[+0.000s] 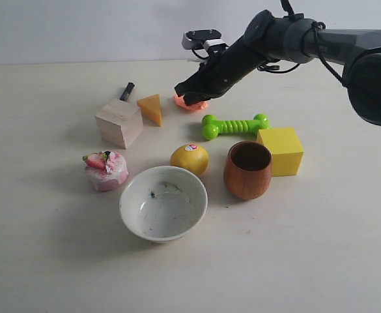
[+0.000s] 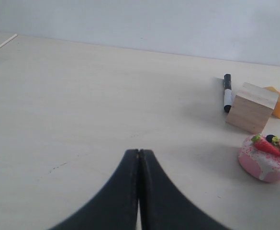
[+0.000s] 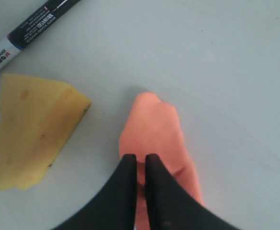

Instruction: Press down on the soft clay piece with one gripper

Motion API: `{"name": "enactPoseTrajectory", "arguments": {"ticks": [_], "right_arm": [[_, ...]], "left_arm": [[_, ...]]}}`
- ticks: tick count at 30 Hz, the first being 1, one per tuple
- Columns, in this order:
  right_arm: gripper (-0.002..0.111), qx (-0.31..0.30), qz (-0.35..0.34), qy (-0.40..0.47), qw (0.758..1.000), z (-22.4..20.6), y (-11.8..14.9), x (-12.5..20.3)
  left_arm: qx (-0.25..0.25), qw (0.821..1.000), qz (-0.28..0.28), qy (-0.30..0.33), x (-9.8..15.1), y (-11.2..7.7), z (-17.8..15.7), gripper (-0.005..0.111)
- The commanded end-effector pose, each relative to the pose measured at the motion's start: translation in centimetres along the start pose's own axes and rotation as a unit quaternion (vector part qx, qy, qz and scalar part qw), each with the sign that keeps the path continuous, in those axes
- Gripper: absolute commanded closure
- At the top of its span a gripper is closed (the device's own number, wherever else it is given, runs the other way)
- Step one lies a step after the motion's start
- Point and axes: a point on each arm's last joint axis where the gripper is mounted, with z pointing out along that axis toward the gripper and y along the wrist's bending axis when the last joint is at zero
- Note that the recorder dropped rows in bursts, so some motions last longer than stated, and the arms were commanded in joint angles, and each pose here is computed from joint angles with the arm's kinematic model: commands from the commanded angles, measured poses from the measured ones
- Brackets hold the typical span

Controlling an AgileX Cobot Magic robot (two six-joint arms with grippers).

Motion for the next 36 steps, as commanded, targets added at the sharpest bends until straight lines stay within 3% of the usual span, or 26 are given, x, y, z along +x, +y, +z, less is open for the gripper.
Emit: {"name": "enactPoseTrajectory", "arguments": {"ticks": [1,3,17,36], "right_arm": [[0.080,0.004,0.004,-0.006,1.000,-0.4,0.1,-0.3],[0.077,0.004,0.005,-0.006,1.000,-0.4,0.1,-0.3],[0.080,-0.002,0.030,0.019,0.999,1.2,-0.4,1.1],[0.081,0.009,0.021,-0.014,1.000,-0.6,0.1,-0.5]], "left_arm": [[0.001,1.000,-0.004,-0.006,-0.1,0.0,0.0,0.107],[0.001,1.000,-0.004,-0.006,-0.1,0.0,0.0,0.107],[0.001,1.000,-0.004,-0.006,-0.1,0.0,0.0,0.107],[0.001,1.000,-0.004,-0.006,-0.1,0.0,0.0,0.107]]}}
